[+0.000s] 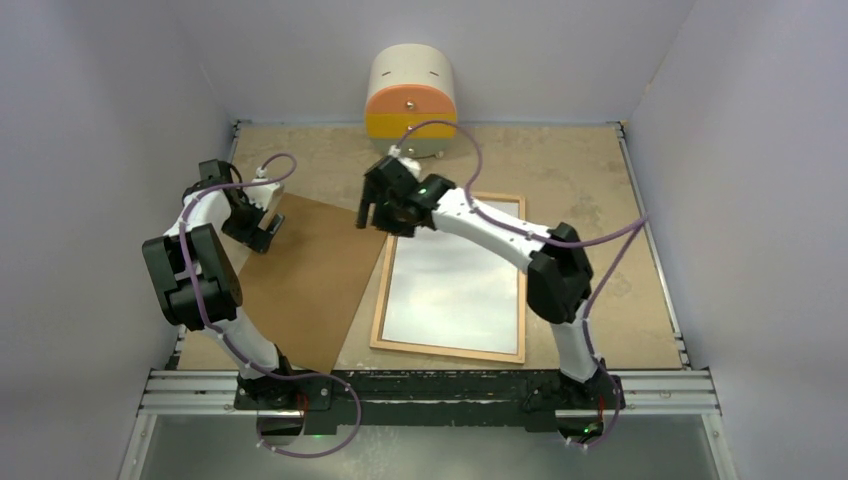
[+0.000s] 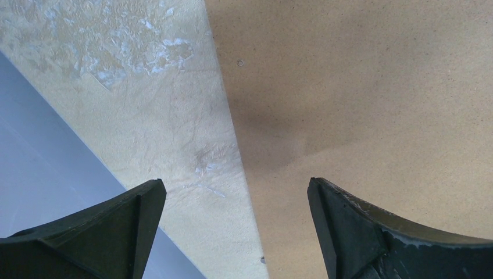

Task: Put the photo into the frame
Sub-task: Turn over the photo from the photo frame, then move the photo frame to the center of the board.

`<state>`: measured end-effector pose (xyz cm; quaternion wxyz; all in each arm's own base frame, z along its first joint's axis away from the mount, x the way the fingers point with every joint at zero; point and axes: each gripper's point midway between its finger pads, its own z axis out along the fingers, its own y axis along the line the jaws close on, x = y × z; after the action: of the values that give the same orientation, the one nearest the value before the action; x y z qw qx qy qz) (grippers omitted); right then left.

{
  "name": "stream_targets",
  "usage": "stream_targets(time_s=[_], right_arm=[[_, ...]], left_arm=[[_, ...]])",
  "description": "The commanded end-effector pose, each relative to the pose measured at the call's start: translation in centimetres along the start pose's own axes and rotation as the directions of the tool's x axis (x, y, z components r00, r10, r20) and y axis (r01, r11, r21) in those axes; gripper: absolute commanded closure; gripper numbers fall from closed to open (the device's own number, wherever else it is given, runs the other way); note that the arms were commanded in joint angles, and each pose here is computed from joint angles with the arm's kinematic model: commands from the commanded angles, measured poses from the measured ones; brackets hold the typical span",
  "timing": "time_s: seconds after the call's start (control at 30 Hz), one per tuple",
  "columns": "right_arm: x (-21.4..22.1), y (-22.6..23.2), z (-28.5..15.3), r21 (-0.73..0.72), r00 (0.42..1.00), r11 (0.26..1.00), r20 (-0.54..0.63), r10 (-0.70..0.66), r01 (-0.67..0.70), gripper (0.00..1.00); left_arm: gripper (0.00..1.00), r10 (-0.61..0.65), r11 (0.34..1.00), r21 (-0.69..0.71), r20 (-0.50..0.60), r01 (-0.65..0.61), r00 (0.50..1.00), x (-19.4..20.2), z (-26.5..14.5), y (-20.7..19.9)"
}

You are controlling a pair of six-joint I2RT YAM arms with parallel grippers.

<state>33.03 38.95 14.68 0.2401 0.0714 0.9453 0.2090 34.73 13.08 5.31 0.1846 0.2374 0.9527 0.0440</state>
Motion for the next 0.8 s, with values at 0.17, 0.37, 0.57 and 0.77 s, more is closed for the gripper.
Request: stream_targets(time_s=[0.17, 0.37, 0.57, 0.77], right_arm=[[8.5, 3.3, 4.6, 0.018, 0.982, 0.985, -0.082, -0.168, 0.170, 0.88], [10.9, 0.7, 5.8, 0.070, 0.978, 0.986, -0.155, -0.141, 0.153, 1.00], [11.1, -2.2, 6.5, 0.136, 0.976, 0.979, -0.177, -0.129, 0.154, 1.00], [10.5, -5.8, 6.8, 0.213, 0.979, 0.967, -0.177, -0.103, 0.140, 1.00]], left_arm=[[0.00, -0.015, 0.999, -0.036, 0.032, 0.016, 0.999, -0.4, -1.2, 1.7], [0.00, -0.024, 0.999, -0.043, 0.025, 0.025, 0.999, 0.1, -0.8, 1.9], [0.00, -0.040, 0.993, -0.108, 0.003, 0.040, 0.999, 0.9, -0.4, 3.4], [0.00, -0.075, 0.975, -0.209, -0.009, 0.072, 0.997, 2.0, -0.1, 5.8]])
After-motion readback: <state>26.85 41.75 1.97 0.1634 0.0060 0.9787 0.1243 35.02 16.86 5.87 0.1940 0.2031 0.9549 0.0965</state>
